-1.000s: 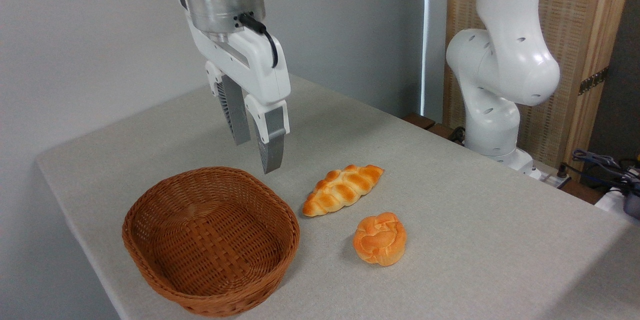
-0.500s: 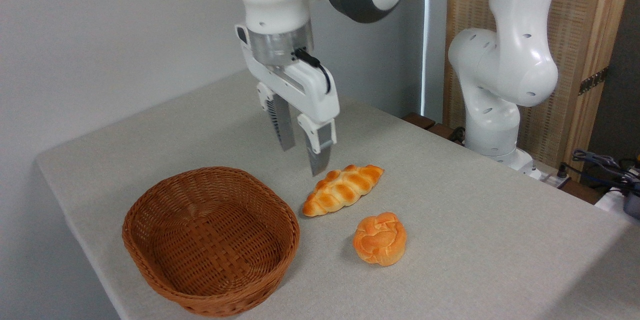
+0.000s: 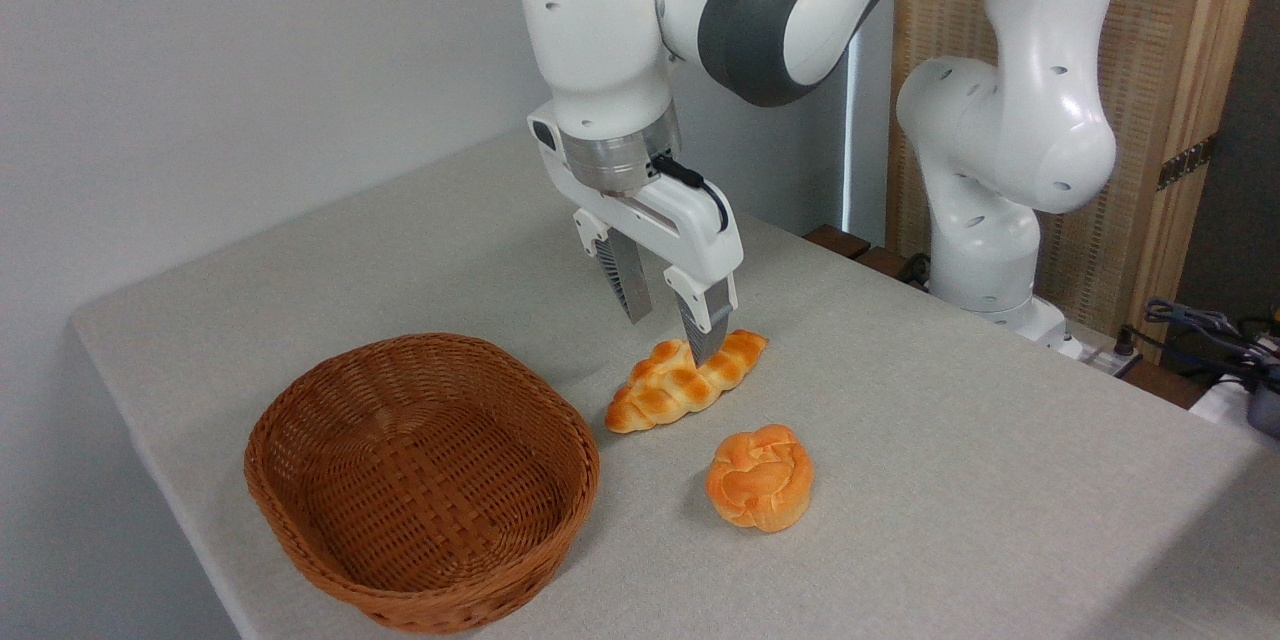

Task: Put bread into the basket
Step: 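Close the gripper on the middle of the braided roll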

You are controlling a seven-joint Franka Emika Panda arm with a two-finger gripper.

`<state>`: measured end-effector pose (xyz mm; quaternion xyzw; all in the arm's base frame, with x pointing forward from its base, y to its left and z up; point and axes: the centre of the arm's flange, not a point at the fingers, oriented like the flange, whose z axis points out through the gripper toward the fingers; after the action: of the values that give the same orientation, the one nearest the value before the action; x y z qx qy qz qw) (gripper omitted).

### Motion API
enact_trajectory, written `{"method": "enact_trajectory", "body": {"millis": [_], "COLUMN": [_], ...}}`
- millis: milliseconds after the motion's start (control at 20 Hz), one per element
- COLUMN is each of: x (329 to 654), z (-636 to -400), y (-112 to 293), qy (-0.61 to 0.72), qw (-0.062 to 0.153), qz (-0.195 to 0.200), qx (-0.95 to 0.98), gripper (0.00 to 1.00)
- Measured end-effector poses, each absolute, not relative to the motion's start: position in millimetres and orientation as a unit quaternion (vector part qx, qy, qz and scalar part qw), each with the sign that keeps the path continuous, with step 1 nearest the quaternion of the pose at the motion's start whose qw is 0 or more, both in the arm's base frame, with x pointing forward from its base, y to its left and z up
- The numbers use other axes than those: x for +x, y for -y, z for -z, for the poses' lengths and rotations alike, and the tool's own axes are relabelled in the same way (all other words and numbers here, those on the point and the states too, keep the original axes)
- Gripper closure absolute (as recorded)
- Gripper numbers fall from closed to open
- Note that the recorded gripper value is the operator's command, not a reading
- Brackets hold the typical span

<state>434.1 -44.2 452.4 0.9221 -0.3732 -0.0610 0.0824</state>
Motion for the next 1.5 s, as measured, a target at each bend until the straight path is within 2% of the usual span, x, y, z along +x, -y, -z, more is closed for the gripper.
{"method": "enact_trajectory", "body": {"millis": [100, 250, 350, 1300, 1400, 1500], "x": [434, 433, 433, 428, 427, 426], "z": [-449, -445, -444, -425, -421, -417], "y": [44, 44, 50, 60, 60, 60], "qy": [0.374, 0.388, 0.398, 0.409, 0.409, 0.409], "qw": [0.080, 0.053, 0.046, 0.045, 0.044, 0.043], "qz": [0.060, 0.065, 0.069, 0.089, 0.087, 0.085], "qx": [0.922, 0.918, 0.914, 0.907, 0.907, 0.907], "gripper": [0.00, 0.00, 0.00, 0.01, 0.12, 0.12]}}
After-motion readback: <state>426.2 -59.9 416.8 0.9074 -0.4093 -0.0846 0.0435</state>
